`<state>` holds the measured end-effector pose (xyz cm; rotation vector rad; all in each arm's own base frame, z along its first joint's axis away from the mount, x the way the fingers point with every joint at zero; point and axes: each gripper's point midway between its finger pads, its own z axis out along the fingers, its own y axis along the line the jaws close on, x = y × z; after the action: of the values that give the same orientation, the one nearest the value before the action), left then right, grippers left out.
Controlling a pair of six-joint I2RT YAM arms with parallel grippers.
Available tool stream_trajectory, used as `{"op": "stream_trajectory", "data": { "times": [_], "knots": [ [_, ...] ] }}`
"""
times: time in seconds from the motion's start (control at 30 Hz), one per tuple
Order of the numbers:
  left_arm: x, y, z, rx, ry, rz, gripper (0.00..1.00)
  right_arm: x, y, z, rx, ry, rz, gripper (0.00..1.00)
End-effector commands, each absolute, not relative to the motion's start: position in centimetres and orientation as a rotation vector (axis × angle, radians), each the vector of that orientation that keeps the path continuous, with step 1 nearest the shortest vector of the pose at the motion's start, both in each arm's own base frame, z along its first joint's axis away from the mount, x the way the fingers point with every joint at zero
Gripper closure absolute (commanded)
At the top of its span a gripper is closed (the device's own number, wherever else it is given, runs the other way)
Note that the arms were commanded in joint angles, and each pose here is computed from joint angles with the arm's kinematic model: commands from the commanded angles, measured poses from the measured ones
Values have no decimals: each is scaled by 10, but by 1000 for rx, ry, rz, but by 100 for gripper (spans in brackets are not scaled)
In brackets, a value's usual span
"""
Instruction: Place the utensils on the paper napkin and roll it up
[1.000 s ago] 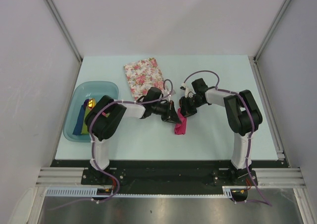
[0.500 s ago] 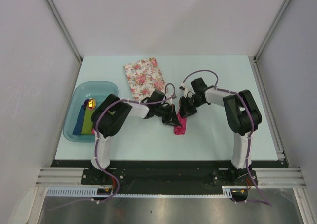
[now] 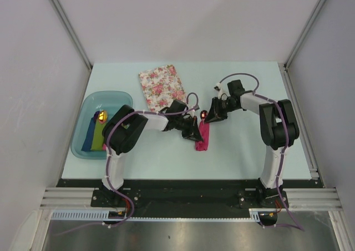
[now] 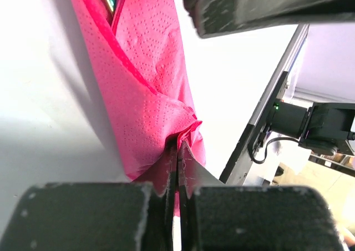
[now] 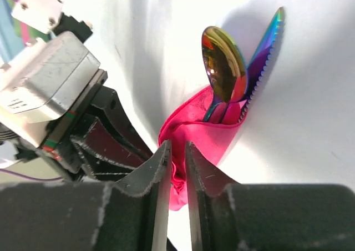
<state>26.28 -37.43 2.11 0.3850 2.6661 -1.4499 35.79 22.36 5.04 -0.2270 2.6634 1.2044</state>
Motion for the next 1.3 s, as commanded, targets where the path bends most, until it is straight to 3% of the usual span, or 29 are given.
{"op": "stream_trajectory", "data": {
  "times": [0.0,0.47,0.83,1.27],
  "knots": [
    [266,-366,-4,392,2723,-1312,100,363,235,74,-210,2594,1331,81],
    [270,-374,16,403,2658,-1370,100,348,219,2,-220,2743,1117,91],
    [276,-418,92,471,2428,-1543,100,338,213,-16,-215,2801,1019,100],
    [269,-440,64,453,2437,-1603,100,335,209,-21,-187,2817,986,100]
  ]
}}
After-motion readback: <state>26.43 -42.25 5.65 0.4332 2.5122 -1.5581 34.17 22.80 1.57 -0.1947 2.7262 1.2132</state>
